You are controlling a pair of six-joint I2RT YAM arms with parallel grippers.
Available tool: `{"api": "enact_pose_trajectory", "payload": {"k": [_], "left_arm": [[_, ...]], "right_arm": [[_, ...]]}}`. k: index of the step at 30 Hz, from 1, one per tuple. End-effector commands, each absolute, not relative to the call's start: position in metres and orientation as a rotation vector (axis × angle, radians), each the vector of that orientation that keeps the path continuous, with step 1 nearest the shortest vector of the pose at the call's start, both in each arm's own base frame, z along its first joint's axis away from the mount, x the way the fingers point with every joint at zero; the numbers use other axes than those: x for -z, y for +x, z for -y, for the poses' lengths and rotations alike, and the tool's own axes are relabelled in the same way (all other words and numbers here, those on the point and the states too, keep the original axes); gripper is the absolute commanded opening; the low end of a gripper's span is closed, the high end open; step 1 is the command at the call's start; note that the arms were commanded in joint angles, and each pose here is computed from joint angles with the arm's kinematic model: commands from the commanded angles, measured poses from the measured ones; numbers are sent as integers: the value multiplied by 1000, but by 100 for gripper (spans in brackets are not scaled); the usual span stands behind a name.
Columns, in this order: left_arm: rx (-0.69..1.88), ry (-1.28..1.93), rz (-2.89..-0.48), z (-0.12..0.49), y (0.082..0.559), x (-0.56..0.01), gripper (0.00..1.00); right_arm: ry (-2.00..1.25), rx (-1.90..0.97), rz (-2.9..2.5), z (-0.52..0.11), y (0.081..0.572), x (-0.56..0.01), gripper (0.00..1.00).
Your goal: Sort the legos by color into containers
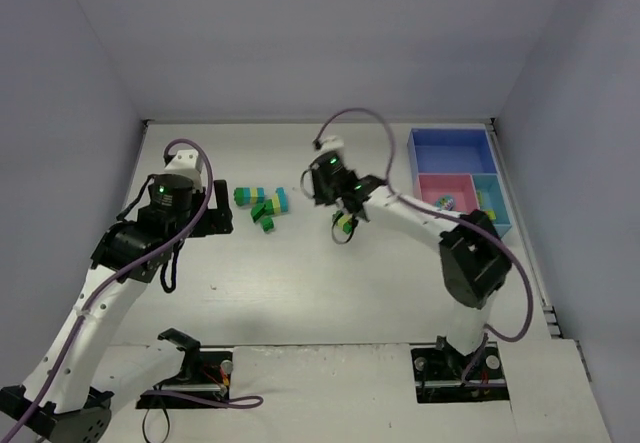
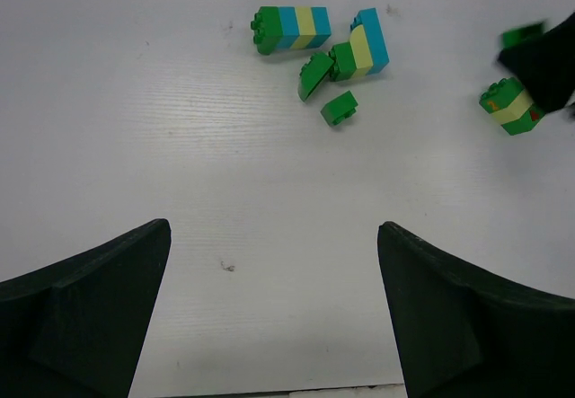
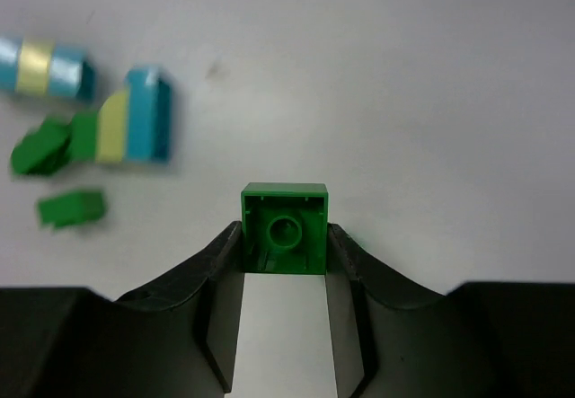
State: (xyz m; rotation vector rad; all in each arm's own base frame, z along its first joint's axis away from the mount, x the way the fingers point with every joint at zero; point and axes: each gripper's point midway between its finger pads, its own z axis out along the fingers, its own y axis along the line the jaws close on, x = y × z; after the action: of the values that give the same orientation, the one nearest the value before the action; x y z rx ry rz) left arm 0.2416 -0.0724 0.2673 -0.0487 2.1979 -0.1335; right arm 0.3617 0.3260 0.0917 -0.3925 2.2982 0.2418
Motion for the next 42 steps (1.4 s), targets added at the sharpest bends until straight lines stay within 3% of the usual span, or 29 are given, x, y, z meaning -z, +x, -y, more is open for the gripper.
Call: {"api": "enact_pose_trajectory", "payload": {"k": [1, 6, 13, 20, 23, 27, 32, 37, 42], "left_arm": [[169, -57, -2166, 82, 256, -272, 91], [187, -58, -2183, 89, 262, -265, 91], [200, -59, -2198, 94, 268, -260, 91], [193, -61, -2207, 95, 271, -257, 91], [200, -65, -2208, 96, 271, -257, 91], [201, -71, -2203, 96, 271, -258, 91], [177, -65, -2187, 92, 274, -262, 91], [178, -53, -2177, 93, 275, -266, 91], [187, -47, -2173, 94, 275, -267, 91]], "right_arm": [[-130, -130, -2081, -233, 434, -188, 0], [128, 34, -2059, -93, 486, -195, 2], [319, 97, -2082, 11, 531, -170, 15], [330, 98, -2090, 40, 565, -157, 61], [297, 83, -2085, 36, 566, -165, 67], [166, -22, -2052, 2, 562, -194, 69], [-214, -193, -2022, -128, 523, -217, 70], [-481, -379, -2031, -245, 461, -199, 73], [-686, -499, -2063, -336, 397, -156, 85]]}}
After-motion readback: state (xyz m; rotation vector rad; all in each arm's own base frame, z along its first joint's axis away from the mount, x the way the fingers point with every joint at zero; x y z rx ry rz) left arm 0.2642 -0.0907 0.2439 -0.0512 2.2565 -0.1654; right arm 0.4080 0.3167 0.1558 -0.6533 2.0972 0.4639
